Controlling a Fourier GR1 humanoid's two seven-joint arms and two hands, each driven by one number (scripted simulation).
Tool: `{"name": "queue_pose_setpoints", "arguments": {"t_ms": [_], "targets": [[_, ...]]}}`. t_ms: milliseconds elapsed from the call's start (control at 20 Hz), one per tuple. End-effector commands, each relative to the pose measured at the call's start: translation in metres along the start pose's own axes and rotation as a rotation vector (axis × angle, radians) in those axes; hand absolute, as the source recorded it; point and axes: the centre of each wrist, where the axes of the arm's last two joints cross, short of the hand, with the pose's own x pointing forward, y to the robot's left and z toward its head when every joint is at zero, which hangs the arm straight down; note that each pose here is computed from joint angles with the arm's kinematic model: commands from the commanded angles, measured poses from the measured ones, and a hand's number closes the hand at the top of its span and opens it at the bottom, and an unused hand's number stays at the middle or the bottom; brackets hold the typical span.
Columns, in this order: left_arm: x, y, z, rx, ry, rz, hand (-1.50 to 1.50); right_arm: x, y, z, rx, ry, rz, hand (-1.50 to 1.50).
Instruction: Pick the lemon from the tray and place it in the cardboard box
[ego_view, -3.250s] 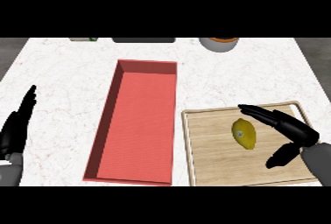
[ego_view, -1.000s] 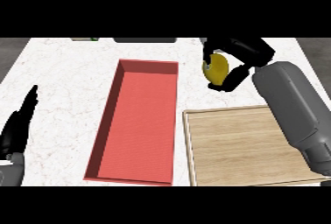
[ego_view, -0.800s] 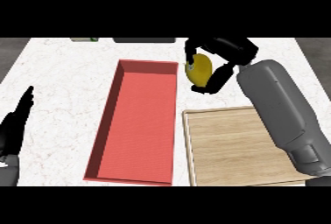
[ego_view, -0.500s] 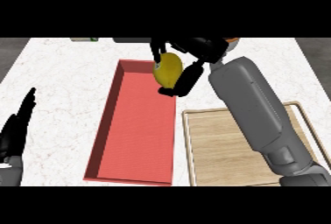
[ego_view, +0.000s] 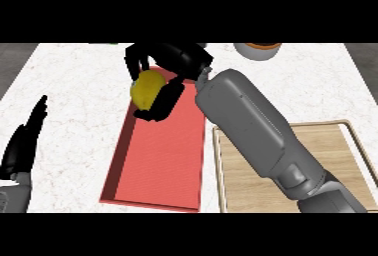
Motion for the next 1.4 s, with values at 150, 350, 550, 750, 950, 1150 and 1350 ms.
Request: {"name": "queue_pose_setpoints", "arguments": {"t_ms": [150, 350, 550, 750, 950, 1150, 1350], "targets": [[0.022, -0.018, -0.006, -0.022, -0.043, 0.014, 0.00, -0.005, 0.042, -0.014, 0.019, 0.072, 0.038, 1.50], [0.017, -0.011, -0.017, -0.048, -0.019, -0.010, 0.00, 0.003, 0.051, -0.019, -0.030, 0.164, 0.074, 1.50], [0.023, -0.013, -0.011, -0.059, -0.062, 0.010, 0.00, -0.025, 0.068, -0.003, 0.043, 0.295, -0.051, -1.50], [0.009, -0.018, -0.010, -0.057, -0.069, 0.000, 0.00, -0.029, 0.079, 0.000, 0.047, 0.275, -0.084, -1.50], [0.034, -0.035, -0.014, -0.040, -0.072, -0.003, 0.00, -0.010, 0.062, -0.016, -0.023, 0.179, -0.117, -1.50], [0.026, -0.021, -0.018, -0.038, -0.042, -0.002, 0.00, -0.025, 0.079, 0.001, -0.158, 0.109, -0.218, -1.50], [0.033, -0.020, -0.017, -0.057, -0.061, 0.007, 0.00, -0.036, 0.058, -0.001, -0.281, 0.111, -0.337, -1.50]]}}
